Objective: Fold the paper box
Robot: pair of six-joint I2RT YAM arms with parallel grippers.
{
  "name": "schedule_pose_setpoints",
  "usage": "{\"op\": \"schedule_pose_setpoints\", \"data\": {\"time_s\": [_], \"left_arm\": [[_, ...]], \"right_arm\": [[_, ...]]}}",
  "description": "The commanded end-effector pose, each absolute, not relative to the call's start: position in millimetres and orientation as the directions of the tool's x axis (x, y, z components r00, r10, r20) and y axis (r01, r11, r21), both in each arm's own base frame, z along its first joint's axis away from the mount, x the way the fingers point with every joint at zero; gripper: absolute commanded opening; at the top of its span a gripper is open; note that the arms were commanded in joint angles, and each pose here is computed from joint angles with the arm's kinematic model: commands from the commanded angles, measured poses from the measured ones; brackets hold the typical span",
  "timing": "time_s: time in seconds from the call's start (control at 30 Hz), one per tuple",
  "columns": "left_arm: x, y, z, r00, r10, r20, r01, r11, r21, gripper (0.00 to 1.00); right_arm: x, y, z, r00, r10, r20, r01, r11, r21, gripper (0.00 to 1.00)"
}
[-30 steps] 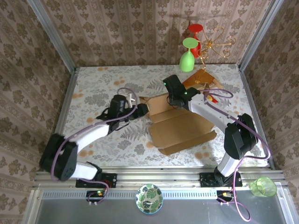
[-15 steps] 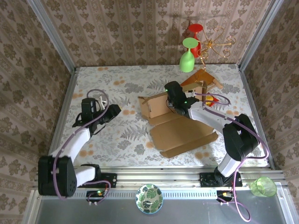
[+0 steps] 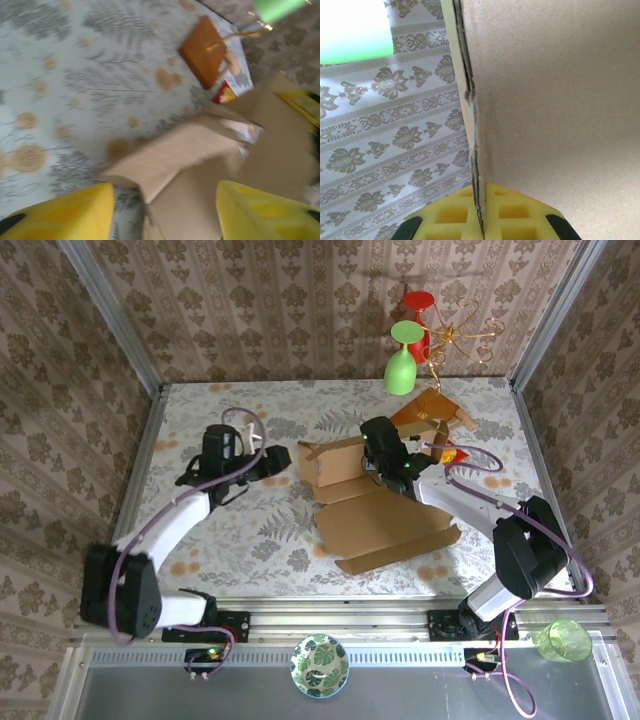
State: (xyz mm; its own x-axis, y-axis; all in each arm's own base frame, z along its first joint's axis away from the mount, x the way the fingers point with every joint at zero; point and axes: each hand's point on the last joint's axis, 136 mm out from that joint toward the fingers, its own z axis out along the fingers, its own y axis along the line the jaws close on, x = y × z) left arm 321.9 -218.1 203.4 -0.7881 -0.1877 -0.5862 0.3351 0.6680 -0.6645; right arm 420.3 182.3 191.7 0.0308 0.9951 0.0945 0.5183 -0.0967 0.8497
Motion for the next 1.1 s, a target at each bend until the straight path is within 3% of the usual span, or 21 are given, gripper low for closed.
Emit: {"op": "schedule_pose_setpoints", "data": {"time_s": [0.0,0.07,0.1,0.13,0.43,0.73,1.07], "left_arm": [[290.7,-218.4,202.1,-0.734,-0.09,-0.673,0.37,0.779,-0.507,0.7],[282.2,-217.1,192.7,-0.698,-0.065,-0.713,0.374,0.817,-0.44,0.82],[282.5,-218.0,191.2,-0.668,-0.061,-0.742,0.383,0.826,-0.413,0.94],[284.7,-220.5,191.3,-0.63,-0.051,-0.775,0.4,0.834,-0.38,1.0],[324.8,-220.4,165.8,-0.427,0.142,-0.893,0.405,0.913,-0.048,1.0],[356.6,-226.2,161.9,-0.403,0.188,-0.895,0.432,0.902,-0.005,1.0],[355.9,-243.1,168.4,-0.379,0.171,-0.909,0.501,0.864,-0.046,1.0]], "right_arm": [[420.9,173.8,203.1,0.08,0.991,0.109,0.531,-0.135,0.836,0.0],[422.3,175.2,205.2,0.084,0.989,0.118,0.546,-0.145,0.825,0.0],[423.1,177.0,205.6,0.084,0.988,0.126,0.552,-0.151,0.82,0.0],[424.2,178.7,206.5,0.084,0.988,0.132,0.556,-0.157,0.816,0.0],[428.2,189.6,205.5,0.075,0.986,0.15,0.61,-0.164,0.775,0.0],[427.1,190.8,197.8,0.073,0.988,0.137,0.634,-0.152,0.758,0.0],[431.8,193.9,192.9,0.076,0.987,0.139,0.641,-0.155,0.751,0.0]]}}
